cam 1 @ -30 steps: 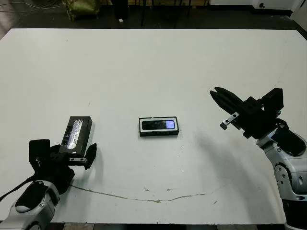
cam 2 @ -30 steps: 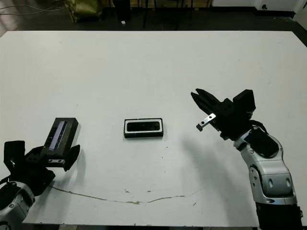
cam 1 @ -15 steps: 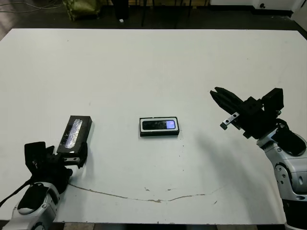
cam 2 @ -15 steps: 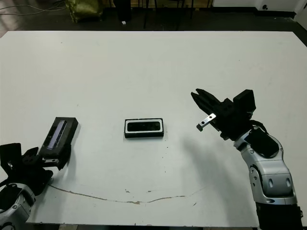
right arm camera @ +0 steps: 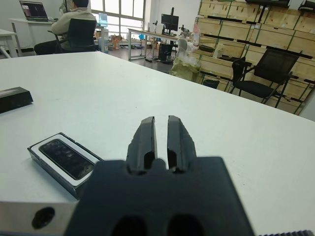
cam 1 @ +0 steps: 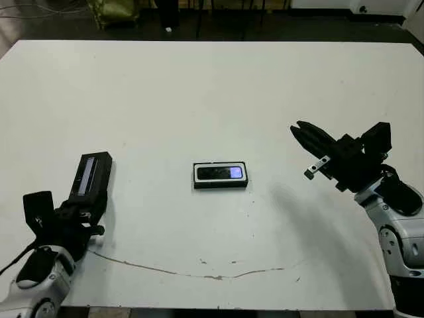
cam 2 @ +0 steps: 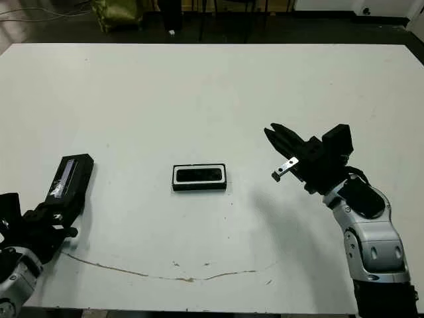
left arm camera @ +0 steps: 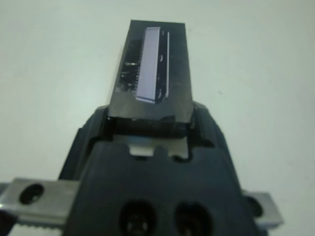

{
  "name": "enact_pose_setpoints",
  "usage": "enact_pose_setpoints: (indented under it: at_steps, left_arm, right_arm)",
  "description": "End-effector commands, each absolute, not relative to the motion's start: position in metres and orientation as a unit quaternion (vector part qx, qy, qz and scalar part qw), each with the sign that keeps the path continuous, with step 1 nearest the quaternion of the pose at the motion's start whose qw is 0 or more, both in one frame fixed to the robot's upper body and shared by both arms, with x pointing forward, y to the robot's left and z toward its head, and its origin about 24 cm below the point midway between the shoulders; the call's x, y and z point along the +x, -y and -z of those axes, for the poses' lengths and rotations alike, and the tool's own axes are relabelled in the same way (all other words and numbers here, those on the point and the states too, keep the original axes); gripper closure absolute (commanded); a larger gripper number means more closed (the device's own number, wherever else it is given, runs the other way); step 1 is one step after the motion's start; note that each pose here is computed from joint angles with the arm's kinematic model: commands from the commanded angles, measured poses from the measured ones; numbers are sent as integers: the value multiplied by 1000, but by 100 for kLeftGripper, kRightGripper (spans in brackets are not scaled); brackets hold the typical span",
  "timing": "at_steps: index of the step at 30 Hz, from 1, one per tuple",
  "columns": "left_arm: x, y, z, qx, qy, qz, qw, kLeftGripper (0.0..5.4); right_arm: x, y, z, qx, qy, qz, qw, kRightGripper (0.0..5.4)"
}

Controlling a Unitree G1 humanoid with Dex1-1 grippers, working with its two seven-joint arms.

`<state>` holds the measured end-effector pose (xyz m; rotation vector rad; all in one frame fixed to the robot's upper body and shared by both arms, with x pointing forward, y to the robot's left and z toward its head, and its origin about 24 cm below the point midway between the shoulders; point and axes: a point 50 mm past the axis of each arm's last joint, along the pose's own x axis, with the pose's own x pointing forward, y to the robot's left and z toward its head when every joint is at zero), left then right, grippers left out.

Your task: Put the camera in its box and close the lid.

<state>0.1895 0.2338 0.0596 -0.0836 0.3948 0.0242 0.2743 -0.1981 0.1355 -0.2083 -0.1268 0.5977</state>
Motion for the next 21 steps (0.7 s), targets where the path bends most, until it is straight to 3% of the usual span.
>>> enact_pose_setpoints:
  at_steps: [1, 11, 15, 21]
  left_arm:
    - [180, -236, -32, -62, -248, 19, 967, 332]
    - [179, -235, -33, -47, -218, 37, 974, 332]
    - [180, -226, -56, -17, -198, 16, 980, 332]
    - [194, -233, -89, 36, -145, 106, 983, 332]
  right_arm:
    - [272, 203, -132, -109, 46, -288, 950, 540]
    - [272, 202, -131, -105, 50, -289, 950, 540]
    - [273, 202, -130, -105, 50, -291, 949, 540]
    - [273, 202, -130, -110, 51, -289, 950, 540]
